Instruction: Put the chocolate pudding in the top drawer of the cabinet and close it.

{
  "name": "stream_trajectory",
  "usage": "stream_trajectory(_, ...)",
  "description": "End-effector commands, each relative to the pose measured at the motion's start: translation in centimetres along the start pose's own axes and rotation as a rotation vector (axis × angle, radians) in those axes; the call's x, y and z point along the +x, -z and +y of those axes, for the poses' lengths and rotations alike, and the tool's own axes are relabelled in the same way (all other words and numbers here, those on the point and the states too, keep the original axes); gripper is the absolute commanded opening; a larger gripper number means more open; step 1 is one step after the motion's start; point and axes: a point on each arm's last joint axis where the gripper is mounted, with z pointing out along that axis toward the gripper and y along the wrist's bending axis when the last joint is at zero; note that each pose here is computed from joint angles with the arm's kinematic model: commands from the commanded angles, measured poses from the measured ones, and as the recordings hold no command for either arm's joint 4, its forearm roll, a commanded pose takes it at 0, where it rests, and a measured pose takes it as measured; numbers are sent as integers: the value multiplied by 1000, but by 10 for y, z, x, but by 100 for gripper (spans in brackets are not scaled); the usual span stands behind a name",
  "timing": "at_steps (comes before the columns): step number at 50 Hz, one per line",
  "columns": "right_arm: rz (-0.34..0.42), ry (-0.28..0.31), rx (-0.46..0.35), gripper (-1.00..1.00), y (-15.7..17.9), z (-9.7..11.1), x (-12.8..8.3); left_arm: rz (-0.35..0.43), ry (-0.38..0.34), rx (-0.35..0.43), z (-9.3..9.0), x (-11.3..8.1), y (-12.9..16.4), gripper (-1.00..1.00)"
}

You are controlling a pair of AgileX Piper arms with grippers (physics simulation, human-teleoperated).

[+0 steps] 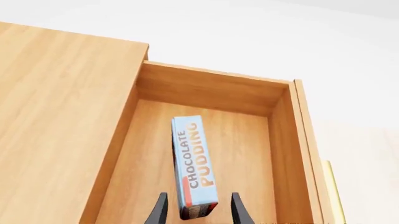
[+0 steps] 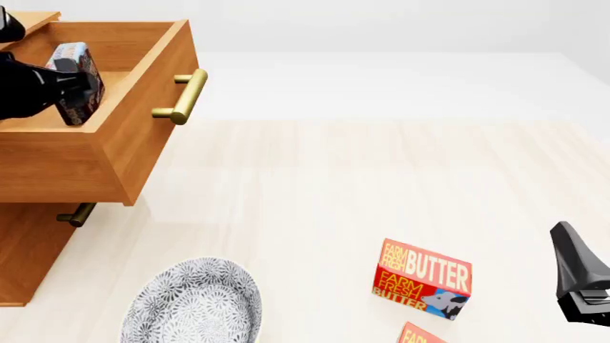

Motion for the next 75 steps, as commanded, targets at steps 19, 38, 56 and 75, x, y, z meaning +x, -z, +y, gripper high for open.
stream_trajectory(19,0,0,0,100,0,0,0,-41,-45,9,-3,-17,32,100)
stream_trajectory(38,0,-1,0,100,0,0,0,-125,-65,128,-30,-25,60,100)
stream_trajectory(56,0,0,0,100,0,0,0,-158,-124,242,-58,-43,79,100)
stream_trajectory(75,0,1,0,100,0,0,0,-159,-156,391,-96,-52,82,100)
